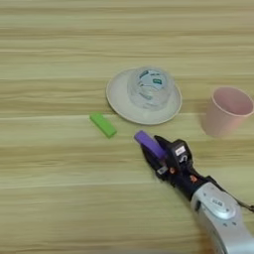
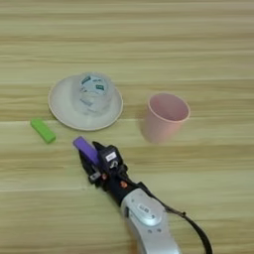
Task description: Move the objects on the table
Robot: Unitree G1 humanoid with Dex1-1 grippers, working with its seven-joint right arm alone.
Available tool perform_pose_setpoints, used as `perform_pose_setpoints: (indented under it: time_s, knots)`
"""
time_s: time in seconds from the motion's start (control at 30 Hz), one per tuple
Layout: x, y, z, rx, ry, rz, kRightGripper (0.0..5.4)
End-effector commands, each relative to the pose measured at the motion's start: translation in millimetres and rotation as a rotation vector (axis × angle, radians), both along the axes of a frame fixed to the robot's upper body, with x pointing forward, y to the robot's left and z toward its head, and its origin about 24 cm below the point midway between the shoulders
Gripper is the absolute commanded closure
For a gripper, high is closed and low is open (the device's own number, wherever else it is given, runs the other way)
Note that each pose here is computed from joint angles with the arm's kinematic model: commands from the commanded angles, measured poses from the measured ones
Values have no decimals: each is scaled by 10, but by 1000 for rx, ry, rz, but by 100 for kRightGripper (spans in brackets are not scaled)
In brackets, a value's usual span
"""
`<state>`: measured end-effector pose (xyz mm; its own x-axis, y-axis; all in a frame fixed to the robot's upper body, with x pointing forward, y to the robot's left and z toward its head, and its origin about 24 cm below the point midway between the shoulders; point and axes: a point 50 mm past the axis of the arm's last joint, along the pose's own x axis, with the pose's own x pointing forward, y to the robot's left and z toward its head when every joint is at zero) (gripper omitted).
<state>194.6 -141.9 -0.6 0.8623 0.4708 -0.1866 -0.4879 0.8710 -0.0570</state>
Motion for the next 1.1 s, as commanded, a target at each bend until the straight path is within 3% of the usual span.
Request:
perform_pose_setpoints:
  time_s: [0.03,0.4,0.8,1.0,1.1]
  knots:
    - [-4,-30,-46,-34,17,-14,382]
    - [-3,-17,44,-18,-18,-11,399]
    - [-29,-136,739,-8,-246,-50,399]
    - [-10,-354,1226,4,-414,-138,399]
    - [-14,-536,1379,-21,-462,-208,399]
